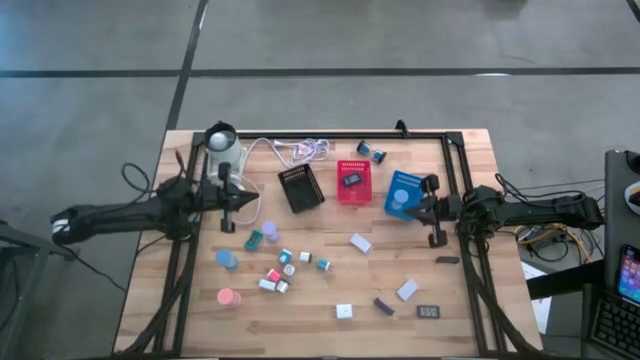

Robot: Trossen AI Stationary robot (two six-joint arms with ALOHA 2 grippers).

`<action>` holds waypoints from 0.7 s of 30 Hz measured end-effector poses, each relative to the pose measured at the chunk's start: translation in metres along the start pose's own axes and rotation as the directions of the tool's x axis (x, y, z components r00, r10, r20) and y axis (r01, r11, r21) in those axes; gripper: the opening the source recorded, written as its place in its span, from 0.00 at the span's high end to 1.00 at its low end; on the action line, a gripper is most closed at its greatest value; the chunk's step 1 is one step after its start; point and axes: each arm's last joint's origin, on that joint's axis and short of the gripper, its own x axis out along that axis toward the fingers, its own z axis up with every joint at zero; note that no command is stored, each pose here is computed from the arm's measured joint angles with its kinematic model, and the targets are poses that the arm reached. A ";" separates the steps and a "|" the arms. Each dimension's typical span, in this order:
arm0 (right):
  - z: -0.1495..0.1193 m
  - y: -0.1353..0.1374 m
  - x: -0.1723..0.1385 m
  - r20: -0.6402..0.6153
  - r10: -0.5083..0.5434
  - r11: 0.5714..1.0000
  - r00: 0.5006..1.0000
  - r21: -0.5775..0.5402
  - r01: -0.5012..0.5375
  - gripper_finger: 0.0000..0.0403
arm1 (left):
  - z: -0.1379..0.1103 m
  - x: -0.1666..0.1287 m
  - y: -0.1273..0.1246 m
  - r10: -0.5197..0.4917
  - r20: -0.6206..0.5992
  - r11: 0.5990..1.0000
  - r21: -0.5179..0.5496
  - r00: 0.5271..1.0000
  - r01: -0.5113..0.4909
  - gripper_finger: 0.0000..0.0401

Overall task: Pick & Place Office items
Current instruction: Put the right blue charger adapter into the black bin

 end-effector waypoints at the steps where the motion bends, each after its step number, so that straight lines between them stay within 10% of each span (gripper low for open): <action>1: 0.000 0.000 0.000 0.001 -0.009 1.000 1.000 0.000 0.009 0.98 | -0.001 -0.002 0.000 -0.001 -0.011 1.000 0.000 1.000 0.001 0.99; 21: 0.000 -0.001 0.000 -0.004 -0.026 0.998 1.000 0.053 0.026 0.98 | -0.018 -0.019 -0.009 -0.116 0.052 0.989 -0.081 0.992 0.120 0.99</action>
